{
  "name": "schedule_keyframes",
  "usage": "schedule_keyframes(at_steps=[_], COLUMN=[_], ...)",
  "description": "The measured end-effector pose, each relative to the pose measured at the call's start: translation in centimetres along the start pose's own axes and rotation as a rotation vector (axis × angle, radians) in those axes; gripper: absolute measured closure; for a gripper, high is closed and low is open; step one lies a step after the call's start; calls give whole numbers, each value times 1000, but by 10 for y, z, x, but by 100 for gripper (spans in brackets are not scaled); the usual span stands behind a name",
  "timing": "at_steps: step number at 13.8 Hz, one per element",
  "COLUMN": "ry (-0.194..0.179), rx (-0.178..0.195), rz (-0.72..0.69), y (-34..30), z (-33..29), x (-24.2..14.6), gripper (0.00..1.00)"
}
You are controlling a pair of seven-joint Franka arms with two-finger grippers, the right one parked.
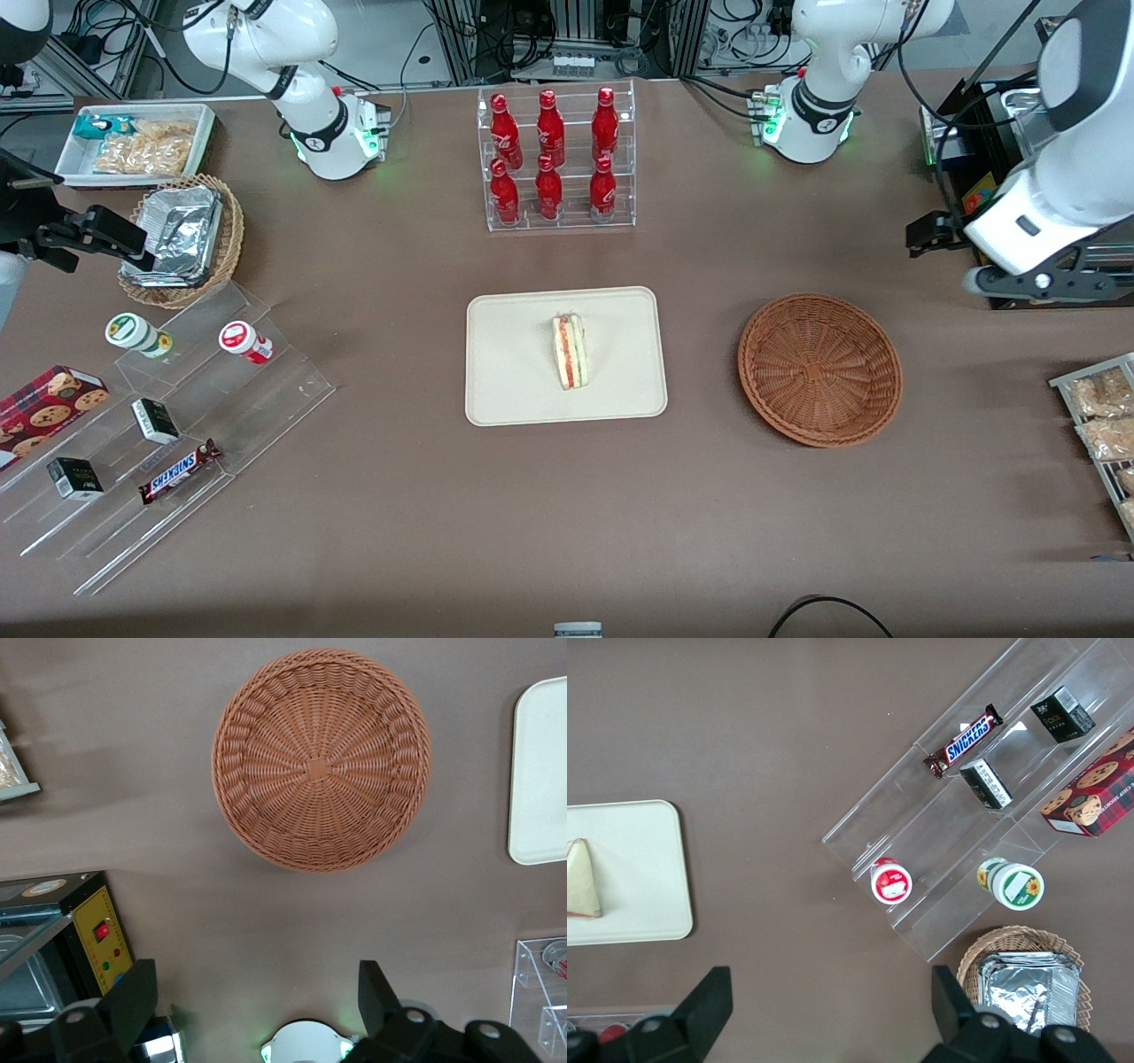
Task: Place sandwich from basket to tray
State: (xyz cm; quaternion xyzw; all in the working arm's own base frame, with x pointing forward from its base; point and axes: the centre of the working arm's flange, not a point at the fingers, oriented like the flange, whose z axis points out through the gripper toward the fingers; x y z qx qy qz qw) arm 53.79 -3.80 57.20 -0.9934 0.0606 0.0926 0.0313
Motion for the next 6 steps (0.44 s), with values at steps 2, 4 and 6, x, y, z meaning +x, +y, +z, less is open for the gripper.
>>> schedule_keyframes(at_steps=[2,4,6], ry=[12,34,51], rx=[-3,-13,-35], rz=[1,-1,-23], y=[-1,-2,-14], z=[-4,-10,-16], x=[0,4,12], gripper=[0,0,0])
